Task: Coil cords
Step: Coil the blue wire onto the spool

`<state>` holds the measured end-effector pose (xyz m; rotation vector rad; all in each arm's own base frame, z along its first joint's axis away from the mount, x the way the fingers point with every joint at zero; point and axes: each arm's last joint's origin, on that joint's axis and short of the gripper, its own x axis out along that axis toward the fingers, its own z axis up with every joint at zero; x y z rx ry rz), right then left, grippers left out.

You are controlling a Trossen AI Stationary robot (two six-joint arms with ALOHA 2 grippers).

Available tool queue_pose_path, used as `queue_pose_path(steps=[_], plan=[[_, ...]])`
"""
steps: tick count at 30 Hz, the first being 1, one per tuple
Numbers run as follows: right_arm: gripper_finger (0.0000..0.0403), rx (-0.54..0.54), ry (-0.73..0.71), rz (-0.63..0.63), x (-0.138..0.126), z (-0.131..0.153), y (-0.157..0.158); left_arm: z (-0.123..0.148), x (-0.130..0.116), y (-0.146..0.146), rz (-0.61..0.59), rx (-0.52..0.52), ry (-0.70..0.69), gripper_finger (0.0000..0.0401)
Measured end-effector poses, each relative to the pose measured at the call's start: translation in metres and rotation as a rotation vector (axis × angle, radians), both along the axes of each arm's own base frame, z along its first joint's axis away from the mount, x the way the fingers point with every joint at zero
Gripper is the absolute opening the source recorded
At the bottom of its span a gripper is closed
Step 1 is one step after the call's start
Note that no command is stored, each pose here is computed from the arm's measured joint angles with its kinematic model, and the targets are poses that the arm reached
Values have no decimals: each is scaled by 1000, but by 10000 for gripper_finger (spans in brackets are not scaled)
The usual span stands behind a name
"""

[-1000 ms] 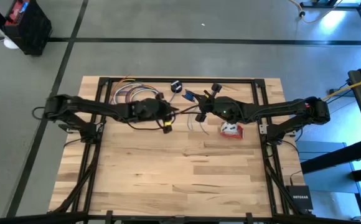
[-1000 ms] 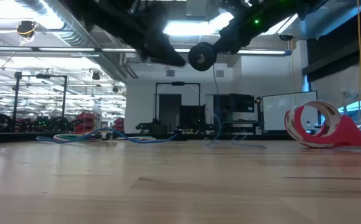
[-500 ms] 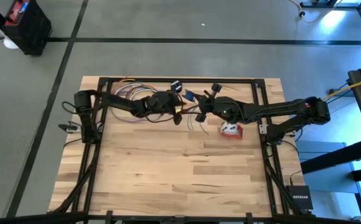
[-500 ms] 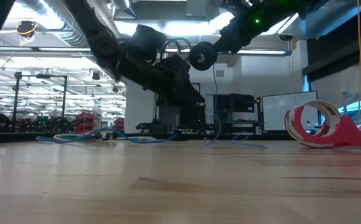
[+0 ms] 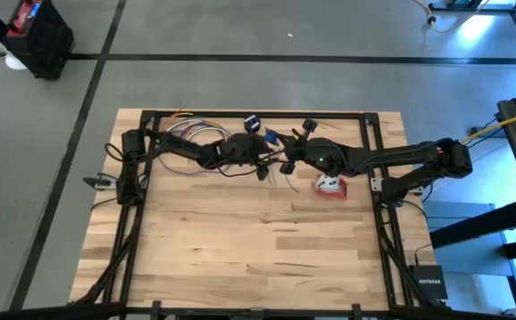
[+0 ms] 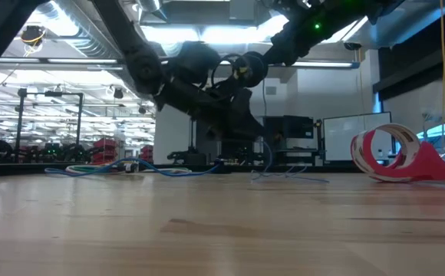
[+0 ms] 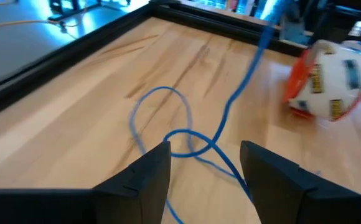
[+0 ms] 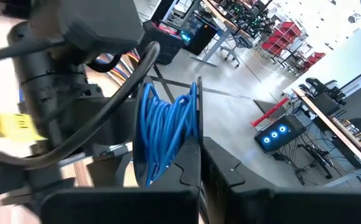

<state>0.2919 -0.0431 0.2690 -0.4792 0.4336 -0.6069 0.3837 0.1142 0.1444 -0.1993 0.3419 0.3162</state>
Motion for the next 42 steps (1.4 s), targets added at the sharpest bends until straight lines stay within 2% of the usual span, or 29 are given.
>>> queue_pose_path(steps=[6,9,11,15,16,23,25,30,35,38,42], plan=[[2,2,-2,7,0,0,0,0,1,-1,-25,10,-1,184],[2,3,-4,7,0,0,0,-1,0,0,-6,41,27,165],[2,4,-4,7,0,0,0,-2,-1,1,-5,59,38,130],[2,4,-4,7,0,0,0,-5,-2,0,-20,91,83,25],[2,4,-5,7,0,0,0,-6,-3,0,-17,89,106,14],[2,-7,-68,-3,-10,17,1,-20,-20,-5,39,76,408,3],[2,-17,-71,-13,-17,22,1,-25,-24,-6,38,60,458,6],[2,-34,-166,-23,-29,44,2,-34,-32,-11,30,50,496,4],[2,-21,-124,-11,-29,38,2,-30,-29,-15,10,78,487,6],[2,-13,-138,8,-29,39,3,-26,-28,-18,-16,97,489,23],[2,-11,-126,14,-28,38,3,-14,-33,-20,-34,109,502,70]])
